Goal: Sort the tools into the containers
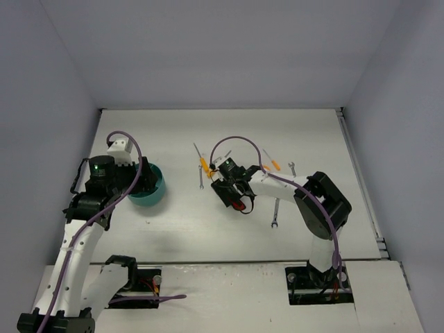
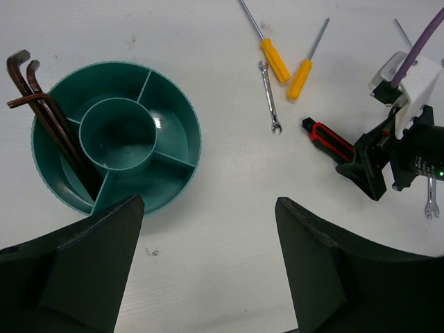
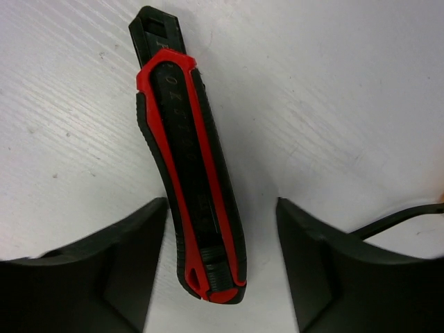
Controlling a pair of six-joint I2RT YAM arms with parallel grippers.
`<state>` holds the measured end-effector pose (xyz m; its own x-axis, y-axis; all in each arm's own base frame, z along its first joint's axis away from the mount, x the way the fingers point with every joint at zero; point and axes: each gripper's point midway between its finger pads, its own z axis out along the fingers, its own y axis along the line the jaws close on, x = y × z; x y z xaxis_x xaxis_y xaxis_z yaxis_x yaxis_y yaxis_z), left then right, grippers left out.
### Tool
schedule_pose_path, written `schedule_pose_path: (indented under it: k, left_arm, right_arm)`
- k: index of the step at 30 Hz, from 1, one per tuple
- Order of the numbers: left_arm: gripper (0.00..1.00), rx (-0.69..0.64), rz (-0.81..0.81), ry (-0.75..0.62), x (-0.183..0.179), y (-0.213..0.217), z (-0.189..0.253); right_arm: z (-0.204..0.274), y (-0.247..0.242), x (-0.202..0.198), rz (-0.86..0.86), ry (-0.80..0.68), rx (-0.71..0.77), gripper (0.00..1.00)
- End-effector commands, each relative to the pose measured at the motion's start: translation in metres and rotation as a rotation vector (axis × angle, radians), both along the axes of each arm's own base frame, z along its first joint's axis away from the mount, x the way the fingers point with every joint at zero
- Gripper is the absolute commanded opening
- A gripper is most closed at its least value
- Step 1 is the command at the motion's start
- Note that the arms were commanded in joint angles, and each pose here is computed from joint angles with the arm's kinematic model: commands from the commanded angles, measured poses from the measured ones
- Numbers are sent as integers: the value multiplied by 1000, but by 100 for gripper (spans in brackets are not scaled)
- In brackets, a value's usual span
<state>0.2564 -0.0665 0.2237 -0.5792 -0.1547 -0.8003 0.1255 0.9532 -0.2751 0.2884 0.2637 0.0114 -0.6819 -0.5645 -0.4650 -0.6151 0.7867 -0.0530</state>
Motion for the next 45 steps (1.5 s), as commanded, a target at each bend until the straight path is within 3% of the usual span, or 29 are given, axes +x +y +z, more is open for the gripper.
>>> schedule_pose_path:
  k: [1, 6, 8, 15, 24, 32, 40, 42, 45]
  left_arm:
    - [74, -91, -86, -67, 12, -21, 21]
    - [74, -212, -143, -22, 10, -45, 25]
    - [74, -248, -147, -11, 9, -52, 30]
    - [74, -369, -173, -2, 11, -89, 55]
    - [74, -519, -252, -119, 32, -142, 102]
    - [74, -533, -296, -197, 39, -178, 128]
    - [73, -501, -288, -161, 43, -197, 113]
    - [67, -492, -277, -165, 44, -198, 112]
    - [48, -483, -273, -178, 44, -200, 113]
  right_arm:
    - [-2, -1, 2, 12, -5, -28, 47]
    - [8, 4, 5, 21, -24, -7, 9]
    - [20, 9, 8, 28, -51, 16, 1]
    - [106, 34, 12, 73, -231, 176, 0]
    - [228, 53, -14, 144, -461, 468, 0]
    - [268, 55, -25, 176, -527, 577, 0]
    - [282, 55, -29, 189, -549, 617, 0]
    - [283, 55, -30, 188, -552, 620, 0]
    - [282, 56, -29, 189, -552, 623, 0]
